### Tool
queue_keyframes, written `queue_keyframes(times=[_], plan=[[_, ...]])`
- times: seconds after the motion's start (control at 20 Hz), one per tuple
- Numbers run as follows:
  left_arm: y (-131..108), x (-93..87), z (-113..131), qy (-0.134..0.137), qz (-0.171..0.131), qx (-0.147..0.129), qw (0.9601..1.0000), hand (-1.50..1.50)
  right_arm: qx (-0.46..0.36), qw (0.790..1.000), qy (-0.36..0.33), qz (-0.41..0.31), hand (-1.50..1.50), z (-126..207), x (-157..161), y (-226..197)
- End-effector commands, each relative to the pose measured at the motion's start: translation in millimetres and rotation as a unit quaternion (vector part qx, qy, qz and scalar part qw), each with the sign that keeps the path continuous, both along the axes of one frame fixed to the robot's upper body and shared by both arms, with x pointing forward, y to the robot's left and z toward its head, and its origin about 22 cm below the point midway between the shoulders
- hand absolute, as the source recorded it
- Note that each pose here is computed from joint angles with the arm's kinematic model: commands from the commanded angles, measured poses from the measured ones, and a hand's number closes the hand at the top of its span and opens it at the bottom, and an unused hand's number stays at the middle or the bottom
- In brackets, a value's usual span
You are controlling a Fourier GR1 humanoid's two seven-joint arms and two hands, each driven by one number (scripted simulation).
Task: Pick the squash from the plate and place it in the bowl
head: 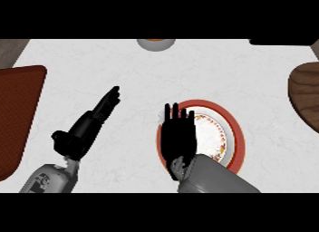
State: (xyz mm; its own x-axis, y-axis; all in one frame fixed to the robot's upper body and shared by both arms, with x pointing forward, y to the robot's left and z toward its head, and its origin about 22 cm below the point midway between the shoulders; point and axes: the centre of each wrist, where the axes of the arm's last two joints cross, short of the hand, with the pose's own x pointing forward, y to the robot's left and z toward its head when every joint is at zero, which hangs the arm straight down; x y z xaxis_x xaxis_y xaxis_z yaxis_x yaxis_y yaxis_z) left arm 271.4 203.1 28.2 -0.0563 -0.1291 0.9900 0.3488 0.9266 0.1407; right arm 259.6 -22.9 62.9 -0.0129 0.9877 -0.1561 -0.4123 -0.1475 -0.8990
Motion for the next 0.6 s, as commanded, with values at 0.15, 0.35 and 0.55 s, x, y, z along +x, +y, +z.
queue_keyframes(times=[0.15,0.35,0.55], plan=[[-20.4,-7.8,-9.6,0.004,-0.004,-0.005,1.0000,0.00,-0.123,0.989,0.029,-0.078,-1.50,-4.1,-9.3,23.9],[-1.6,-7.7,4.1,0.006,-0.005,-0.010,0.9999,0.00,-0.129,0.989,0.029,-0.073,-1.50,-0.9,-10.9,28.3],[-10.2,0.0,12.5,-0.004,0.005,-0.011,0.9999,0.00,-0.137,0.989,-0.009,-0.058,-1.50,-8.2,-21.8,33.3]])
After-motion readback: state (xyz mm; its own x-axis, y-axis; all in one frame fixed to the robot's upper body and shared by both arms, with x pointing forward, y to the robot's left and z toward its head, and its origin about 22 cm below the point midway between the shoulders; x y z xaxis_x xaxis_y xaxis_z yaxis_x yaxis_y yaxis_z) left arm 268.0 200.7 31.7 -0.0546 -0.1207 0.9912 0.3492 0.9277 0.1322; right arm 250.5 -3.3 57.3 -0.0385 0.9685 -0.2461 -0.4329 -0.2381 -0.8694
